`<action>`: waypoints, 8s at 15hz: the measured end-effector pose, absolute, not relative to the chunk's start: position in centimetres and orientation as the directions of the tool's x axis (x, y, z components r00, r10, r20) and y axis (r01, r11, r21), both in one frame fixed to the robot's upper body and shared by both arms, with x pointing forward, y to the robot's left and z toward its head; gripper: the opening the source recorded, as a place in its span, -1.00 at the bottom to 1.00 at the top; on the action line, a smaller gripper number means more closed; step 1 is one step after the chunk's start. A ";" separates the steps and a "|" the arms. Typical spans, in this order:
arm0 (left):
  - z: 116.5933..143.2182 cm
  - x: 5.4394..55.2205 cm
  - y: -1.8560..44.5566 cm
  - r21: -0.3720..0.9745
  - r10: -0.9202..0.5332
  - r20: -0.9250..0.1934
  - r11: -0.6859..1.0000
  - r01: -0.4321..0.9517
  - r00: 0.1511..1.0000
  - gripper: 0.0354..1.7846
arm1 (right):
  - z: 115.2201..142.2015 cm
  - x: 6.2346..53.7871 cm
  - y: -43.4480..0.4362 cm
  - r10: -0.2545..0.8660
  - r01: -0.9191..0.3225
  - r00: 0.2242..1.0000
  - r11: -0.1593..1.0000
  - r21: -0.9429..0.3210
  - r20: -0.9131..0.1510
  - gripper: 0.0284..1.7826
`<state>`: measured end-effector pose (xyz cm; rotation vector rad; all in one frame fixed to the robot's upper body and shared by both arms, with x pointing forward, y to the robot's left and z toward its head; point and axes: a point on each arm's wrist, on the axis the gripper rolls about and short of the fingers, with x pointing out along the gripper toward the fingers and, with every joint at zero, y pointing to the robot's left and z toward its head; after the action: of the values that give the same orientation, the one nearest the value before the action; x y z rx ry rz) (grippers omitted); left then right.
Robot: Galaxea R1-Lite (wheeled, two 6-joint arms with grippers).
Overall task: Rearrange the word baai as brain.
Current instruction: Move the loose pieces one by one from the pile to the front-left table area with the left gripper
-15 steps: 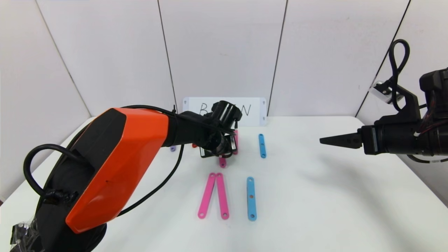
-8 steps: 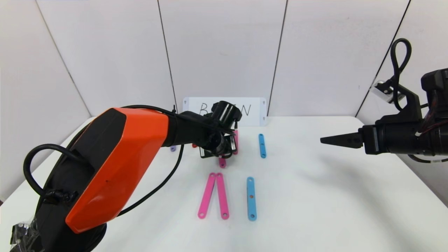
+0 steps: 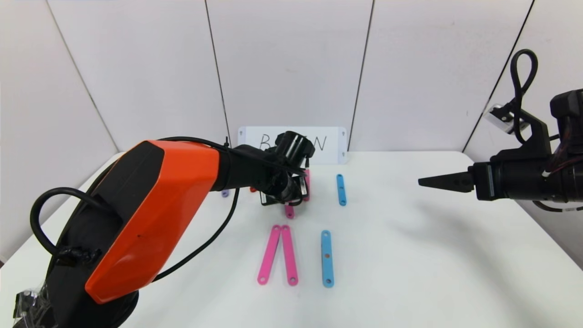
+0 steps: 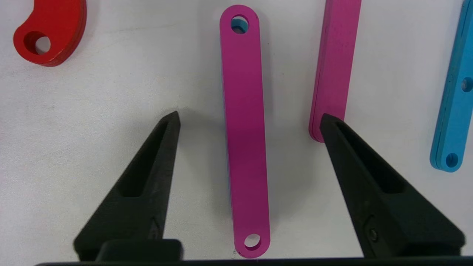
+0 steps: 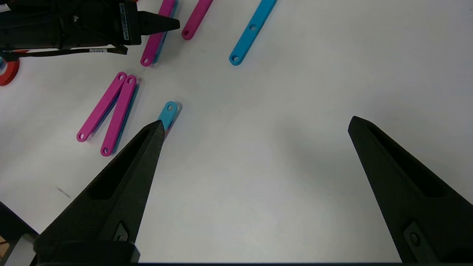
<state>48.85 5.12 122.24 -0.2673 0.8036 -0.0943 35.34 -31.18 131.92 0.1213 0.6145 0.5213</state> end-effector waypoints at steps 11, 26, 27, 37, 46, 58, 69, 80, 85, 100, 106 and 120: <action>124.2 49.3 6.9 -0.273 -0.168 -0.679 0.962 -0.033 0.714 0.95 | 132.9 34.0 -31.4 0.544 -0.471 0.692 0.839 0.273 -0.475 0.95; 132.5 47.1 21.9 -0.220 -0.344 -0.685 0.938 0.268 0.642 0.95 | 132.2 34.5 -31.4 0.542 -0.464 0.680 0.840 0.281 -0.494 0.95; 132.8 46.9 23.0 -0.217 -0.331 -0.685 0.943 0.252 0.649 0.95 | 132.1 34.6 -31.4 0.541 -0.464 0.679 0.840 0.282 -0.496 0.95; 131.8 47.1 32.9 -0.123 -0.197 -0.713 0.980 0.156 0.673 0.95 | 131.6 35.0 -31.3 0.542 -0.459 0.667 0.840 0.291 -0.511 0.95; 126.8 50.3 35.8 -0.108 -0.122 -0.785 0.992 0.060 0.607 0.95 | 131.4 35.2 -31.3 0.540 -0.456 0.665 0.841 0.291 -0.517 0.95; 122.9 52.4 36.8 -0.087 -0.075 -0.825 0.996 0.006 0.560 0.69 | 131.2 35.3 -31.3 0.539 -0.454 0.661 0.841 0.293 -0.522 0.95; 122.5 52.5 36.8 -0.060 -0.043 -0.833 0.998 -0.012 0.552 -0.69 | 131.1 35.2 -31.1 0.545 -0.461 0.654 0.837 0.295 -0.525 0.95; 128.1 46.0 35.6 -0.080 -0.056 -0.809 0.997 -0.016 0.585 -0.69 | 130.9 35.4 -31.1 0.543 -0.457 0.651 0.838 0.297 -0.531 0.95; 128.2 41.1 33.2 -0.121 -0.084 -0.836 0.992 -0.034 0.543 -0.69 | 130.8 35.5 -31.0 0.543 -0.457 0.647 0.838 0.297 -0.535 0.95; 122.5 37.0 26.0 -0.048 -0.043 -0.886 0.999 0.000 0.461 -0.69 | 130.4 35.7 -30.9 0.543 -0.456 0.639 0.838 0.301 -0.545 0.95; 121.5 36.8 25.1 -0.052 -0.052 -0.894 0.999 0.013 0.445 -0.64 | 130.2 35.8 -30.9 0.544 -0.456 0.634 0.837 0.303 -0.549 0.95; 123.6 37.2 24.4 -0.078 -0.085 -0.853 0.996 0.036 0.515 0.96 | 130.1 35.8 -30.7 0.545 -0.457 0.630 0.836 0.304 -0.553 0.95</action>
<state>37.18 24.37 123.62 -0.0524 1.0274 -0.0730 35.77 -30.73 130.09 0.1389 0.6787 0.5762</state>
